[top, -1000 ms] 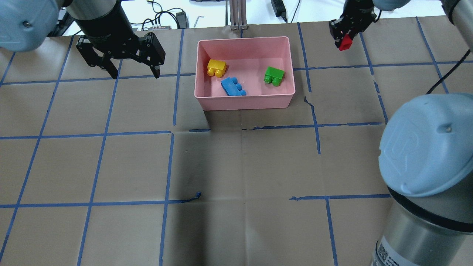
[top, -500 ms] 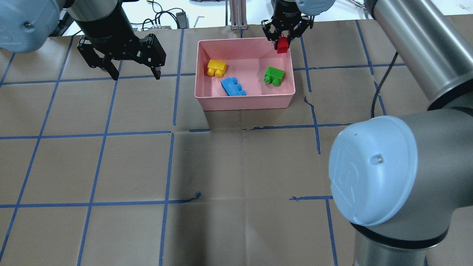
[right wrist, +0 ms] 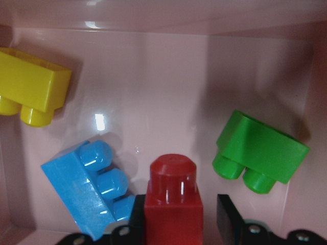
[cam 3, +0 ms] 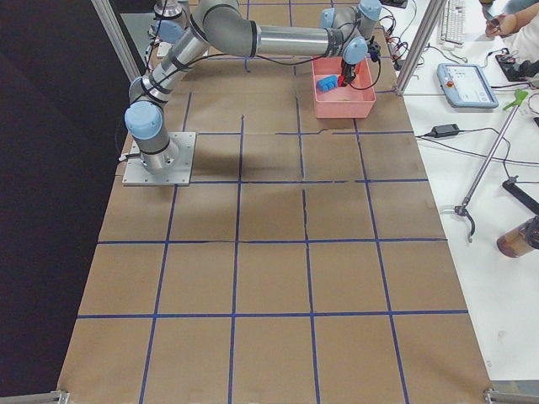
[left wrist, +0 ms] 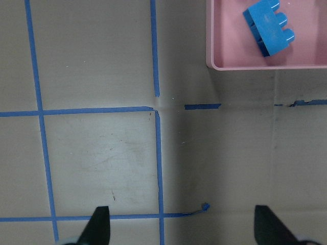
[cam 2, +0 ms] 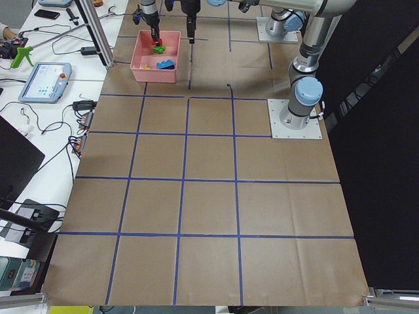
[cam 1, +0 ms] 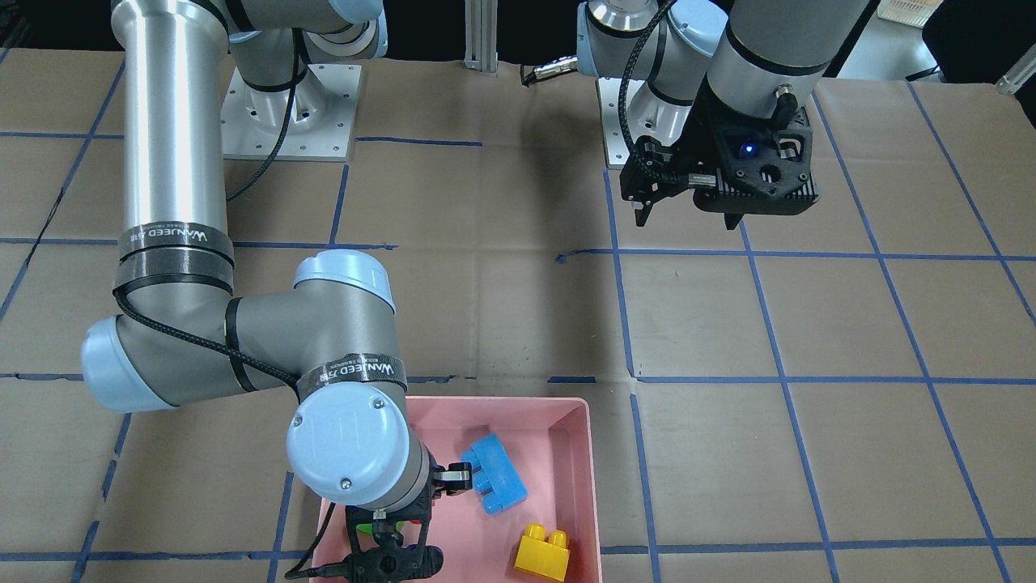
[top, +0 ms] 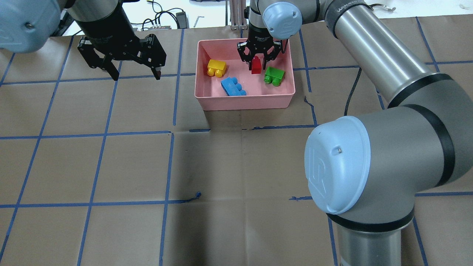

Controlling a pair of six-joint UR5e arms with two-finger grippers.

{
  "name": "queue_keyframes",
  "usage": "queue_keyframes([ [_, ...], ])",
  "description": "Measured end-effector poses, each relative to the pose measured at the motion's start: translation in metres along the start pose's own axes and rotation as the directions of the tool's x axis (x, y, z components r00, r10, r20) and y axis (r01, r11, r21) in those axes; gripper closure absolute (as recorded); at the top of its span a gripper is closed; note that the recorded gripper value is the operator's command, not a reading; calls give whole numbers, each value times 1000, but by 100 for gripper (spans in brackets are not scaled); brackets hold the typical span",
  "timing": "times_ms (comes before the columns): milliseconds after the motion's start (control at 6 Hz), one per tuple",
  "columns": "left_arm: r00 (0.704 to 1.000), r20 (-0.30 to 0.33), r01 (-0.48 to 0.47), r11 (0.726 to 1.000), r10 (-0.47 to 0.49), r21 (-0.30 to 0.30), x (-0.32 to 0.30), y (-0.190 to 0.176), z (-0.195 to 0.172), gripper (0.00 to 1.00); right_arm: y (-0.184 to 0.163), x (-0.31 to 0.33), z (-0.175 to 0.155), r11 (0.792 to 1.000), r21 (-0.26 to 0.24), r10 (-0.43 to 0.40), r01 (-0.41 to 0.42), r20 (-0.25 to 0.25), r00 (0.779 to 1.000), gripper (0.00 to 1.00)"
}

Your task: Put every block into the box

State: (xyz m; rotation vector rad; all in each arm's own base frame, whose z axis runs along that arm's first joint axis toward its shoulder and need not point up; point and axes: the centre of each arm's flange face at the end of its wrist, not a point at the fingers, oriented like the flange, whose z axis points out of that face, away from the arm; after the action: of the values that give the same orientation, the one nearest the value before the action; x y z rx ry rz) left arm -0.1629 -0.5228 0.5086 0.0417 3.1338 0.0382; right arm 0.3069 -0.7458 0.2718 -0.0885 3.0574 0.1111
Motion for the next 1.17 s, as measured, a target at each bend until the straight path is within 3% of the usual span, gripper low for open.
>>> queue_keyframes([
  [500, 1000, 1, 0, 1000, 0, -3, 1, 0, 1, 0, 11, 16, -43, 1000, 18, 17, -17, -3, 1000, 0],
  [833, 1000, 1, -1, 1000, 1, 0, 1, 1, 0, 0, 25, 72, -94, 998, -15, 56, -56, -8, 998, 1],
  [1167, 1000, 1, -2, 1000, 2, 0, 1, 1, 0, 0, 74, 126, -146, 998, -48, 44, -46, -37, 998, 1],
])
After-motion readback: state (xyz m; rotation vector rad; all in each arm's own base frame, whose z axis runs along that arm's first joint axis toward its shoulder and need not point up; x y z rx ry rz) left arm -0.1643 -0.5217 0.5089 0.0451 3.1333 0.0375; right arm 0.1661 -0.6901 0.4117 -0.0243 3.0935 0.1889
